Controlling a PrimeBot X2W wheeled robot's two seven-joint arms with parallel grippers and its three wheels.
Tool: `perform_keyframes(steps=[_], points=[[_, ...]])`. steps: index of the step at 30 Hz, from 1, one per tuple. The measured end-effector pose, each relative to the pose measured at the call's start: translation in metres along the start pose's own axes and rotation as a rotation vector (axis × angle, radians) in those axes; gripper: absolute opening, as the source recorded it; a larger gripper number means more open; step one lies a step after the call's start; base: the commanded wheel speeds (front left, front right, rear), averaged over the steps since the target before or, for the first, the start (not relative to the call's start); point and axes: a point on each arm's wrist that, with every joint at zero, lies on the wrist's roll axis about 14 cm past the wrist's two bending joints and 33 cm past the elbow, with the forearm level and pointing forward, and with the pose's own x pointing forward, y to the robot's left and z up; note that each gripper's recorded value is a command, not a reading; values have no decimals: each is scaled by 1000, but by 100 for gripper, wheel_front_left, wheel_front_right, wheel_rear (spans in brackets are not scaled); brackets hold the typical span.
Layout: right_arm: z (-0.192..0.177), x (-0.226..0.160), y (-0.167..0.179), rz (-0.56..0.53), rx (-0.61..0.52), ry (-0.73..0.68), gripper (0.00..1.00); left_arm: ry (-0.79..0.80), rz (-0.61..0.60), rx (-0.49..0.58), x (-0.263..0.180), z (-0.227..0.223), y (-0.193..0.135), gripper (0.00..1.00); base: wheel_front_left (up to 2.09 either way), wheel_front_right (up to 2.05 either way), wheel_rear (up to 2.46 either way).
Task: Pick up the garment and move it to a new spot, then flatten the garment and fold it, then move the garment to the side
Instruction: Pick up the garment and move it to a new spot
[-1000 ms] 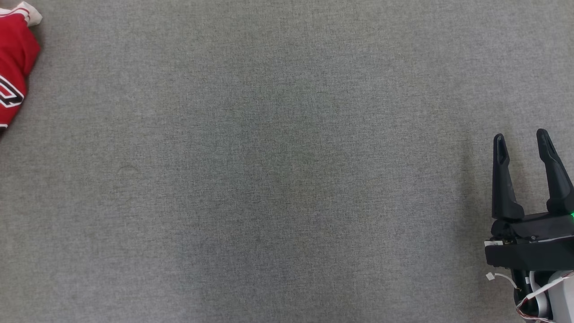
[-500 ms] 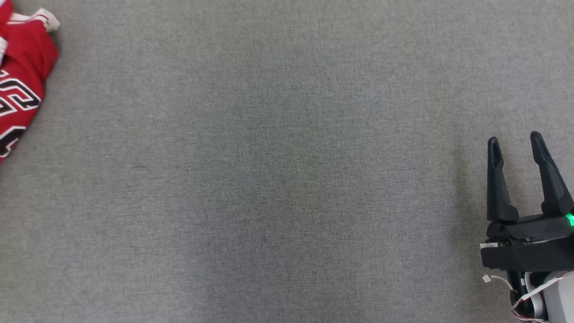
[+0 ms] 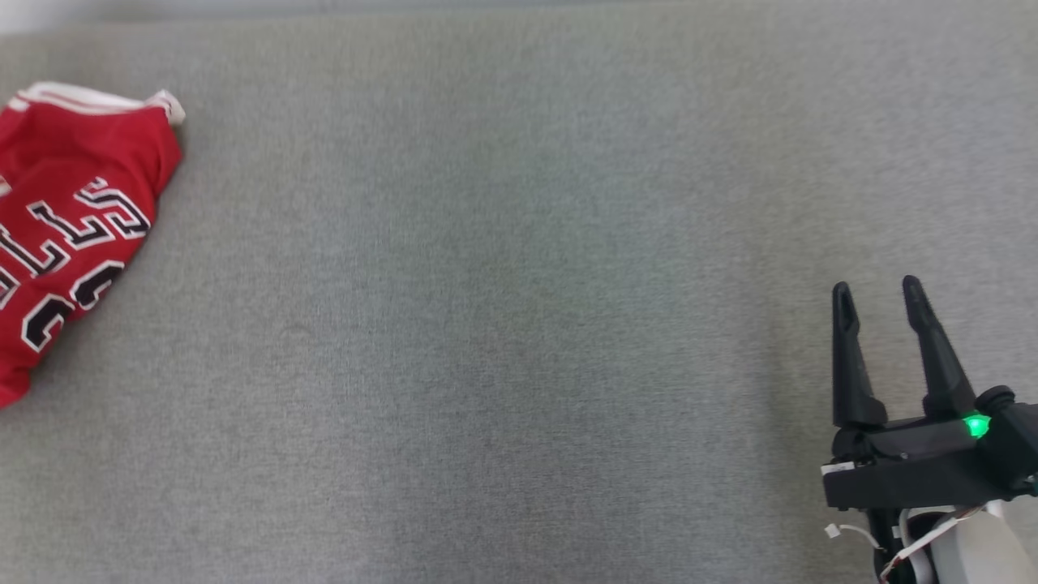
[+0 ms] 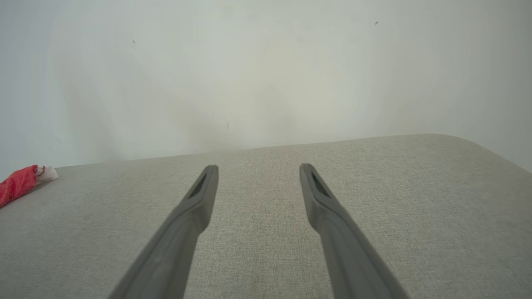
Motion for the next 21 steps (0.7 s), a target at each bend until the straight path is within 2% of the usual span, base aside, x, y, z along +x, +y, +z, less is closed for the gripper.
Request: perform_keyframes(steps=[5, 10, 15, 16, 19, 21], points=[[16, -9, 3, -22, 26, -39, 100, -198, -164, -19, 11, 94, -69, 0, 0, 0, 0], [23, -25, -10, -81, 36, -51, 100, -298, -362, -99, -1, 145, -160, 0, 0, 0, 0], [32, -46, -26, -152, 34, -66, 100, -293, -540, -204, -27, 153, -242, 0, 0, 0, 0], [36, -54, -33, -179, 33, -73, 100, -274, -596, -244, -39, 149, -271, 0, 0, 0, 0], [41, -69, -41, -217, 27, -79, 100, -243, -681, -321, -61, 143, -311, 0, 0, 0, 0], [43, -73, -44, -230, 25, -82, 100, -219, -703, -354, -68, 139, -323, 0, 0, 0, 0]])
